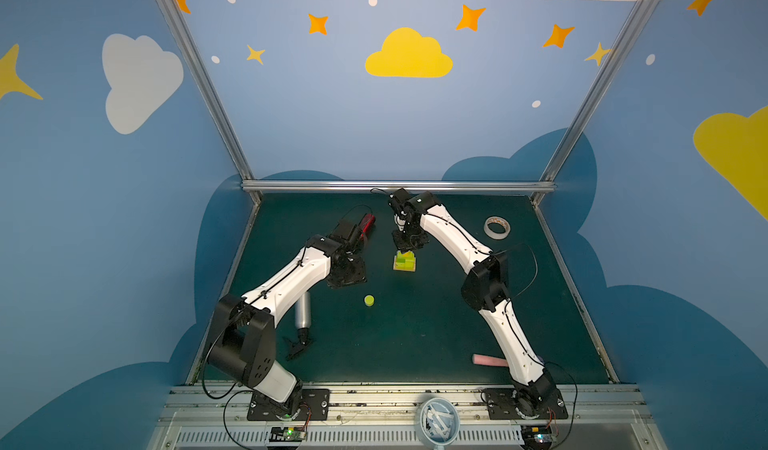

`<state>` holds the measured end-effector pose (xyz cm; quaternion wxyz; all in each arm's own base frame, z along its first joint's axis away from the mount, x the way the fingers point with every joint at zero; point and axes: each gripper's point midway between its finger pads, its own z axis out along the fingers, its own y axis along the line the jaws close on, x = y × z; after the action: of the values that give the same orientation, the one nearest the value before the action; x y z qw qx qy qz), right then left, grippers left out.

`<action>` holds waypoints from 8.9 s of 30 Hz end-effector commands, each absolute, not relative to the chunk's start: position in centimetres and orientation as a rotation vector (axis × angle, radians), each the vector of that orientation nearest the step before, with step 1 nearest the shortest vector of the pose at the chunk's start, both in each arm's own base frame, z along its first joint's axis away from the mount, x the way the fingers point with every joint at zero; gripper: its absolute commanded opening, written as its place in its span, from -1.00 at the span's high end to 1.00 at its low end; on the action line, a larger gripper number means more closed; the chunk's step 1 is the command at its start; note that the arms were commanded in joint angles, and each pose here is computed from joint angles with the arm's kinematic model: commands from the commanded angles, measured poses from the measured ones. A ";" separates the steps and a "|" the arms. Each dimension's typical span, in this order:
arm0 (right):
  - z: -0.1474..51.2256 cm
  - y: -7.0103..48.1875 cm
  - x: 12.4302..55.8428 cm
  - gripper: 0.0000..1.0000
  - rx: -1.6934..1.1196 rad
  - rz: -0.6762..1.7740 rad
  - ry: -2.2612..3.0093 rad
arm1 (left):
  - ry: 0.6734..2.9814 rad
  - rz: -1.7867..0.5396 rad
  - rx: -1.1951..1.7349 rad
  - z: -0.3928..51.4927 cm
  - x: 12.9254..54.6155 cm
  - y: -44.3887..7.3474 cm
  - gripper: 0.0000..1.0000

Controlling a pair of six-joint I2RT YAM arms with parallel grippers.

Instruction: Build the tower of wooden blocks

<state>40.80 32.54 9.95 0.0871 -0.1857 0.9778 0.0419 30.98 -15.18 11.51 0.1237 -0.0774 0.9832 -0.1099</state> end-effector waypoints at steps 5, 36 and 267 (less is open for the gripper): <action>9.5 32.7 41.1 0.35 -0.533 0.139 2.921 | 2.893 -0.294 -0.225 10.7 30.7 -14.8 -0.21; 16.2 32.5 41.9 -0.69 -0.498 0.211 2.770 | 2.897 -0.311 -0.227 10.5 30.6 -15.0 -0.21; 20.6 14.5 34.2 -0.43 0.138 0.793 2.295 | 2.902 -0.179 0.329 14.6 41.6 -30.2 0.34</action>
<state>34.03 14.51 20.72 0.3463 0.0562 0.8861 0.3029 41.80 -29.90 15.59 0.1195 0.0995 0.9857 -0.0643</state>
